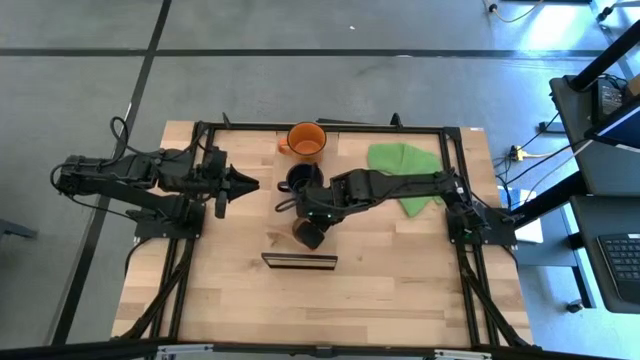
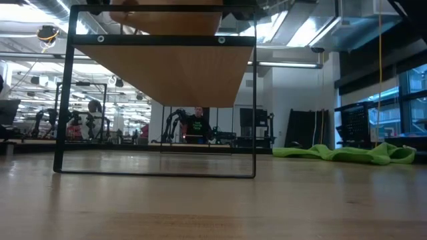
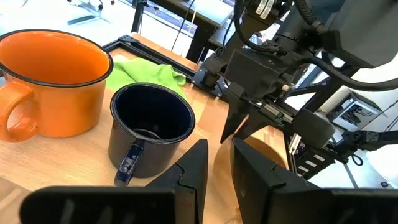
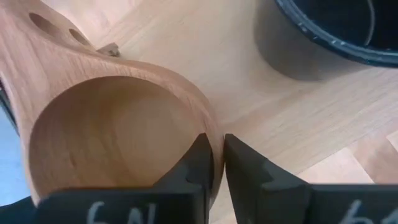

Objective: Stack small to large cups/mugs on shelf
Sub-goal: Put the brown mug on the shelf

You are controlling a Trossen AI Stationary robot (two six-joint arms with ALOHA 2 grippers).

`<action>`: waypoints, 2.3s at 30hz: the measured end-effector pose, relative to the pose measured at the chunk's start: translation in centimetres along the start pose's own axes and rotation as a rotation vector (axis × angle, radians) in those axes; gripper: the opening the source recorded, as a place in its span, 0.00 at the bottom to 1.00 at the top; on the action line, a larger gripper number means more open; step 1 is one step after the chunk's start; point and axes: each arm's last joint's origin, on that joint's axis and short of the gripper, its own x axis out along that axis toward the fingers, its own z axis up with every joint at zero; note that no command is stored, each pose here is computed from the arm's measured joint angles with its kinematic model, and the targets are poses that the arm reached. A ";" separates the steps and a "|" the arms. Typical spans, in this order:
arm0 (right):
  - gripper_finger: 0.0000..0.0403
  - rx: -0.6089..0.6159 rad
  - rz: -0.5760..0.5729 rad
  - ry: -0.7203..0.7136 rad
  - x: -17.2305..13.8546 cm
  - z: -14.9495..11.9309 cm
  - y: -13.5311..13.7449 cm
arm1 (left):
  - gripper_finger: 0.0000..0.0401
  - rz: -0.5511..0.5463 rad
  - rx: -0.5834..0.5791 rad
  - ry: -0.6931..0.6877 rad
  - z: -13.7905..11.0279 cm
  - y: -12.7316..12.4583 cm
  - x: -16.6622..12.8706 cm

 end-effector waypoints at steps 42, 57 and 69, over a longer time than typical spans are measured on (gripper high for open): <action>0.19 0.043 -0.028 0.008 0.8 -1.1 0.6 | 0.16 -0.041 0.008 0.023 -0.1 -0.1 0.0; 0.18 0.062 -0.045 -0.029 0.6 -0.7 0.3 | 0.16 -0.055 0.027 0.030 -0.2 -0.3 0.0; 0.06 0.061 -0.047 -0.028 0.6 -0.7 0.3 | 0.16 -0.053 0.033 0.033 -0.2 -0.3 0.0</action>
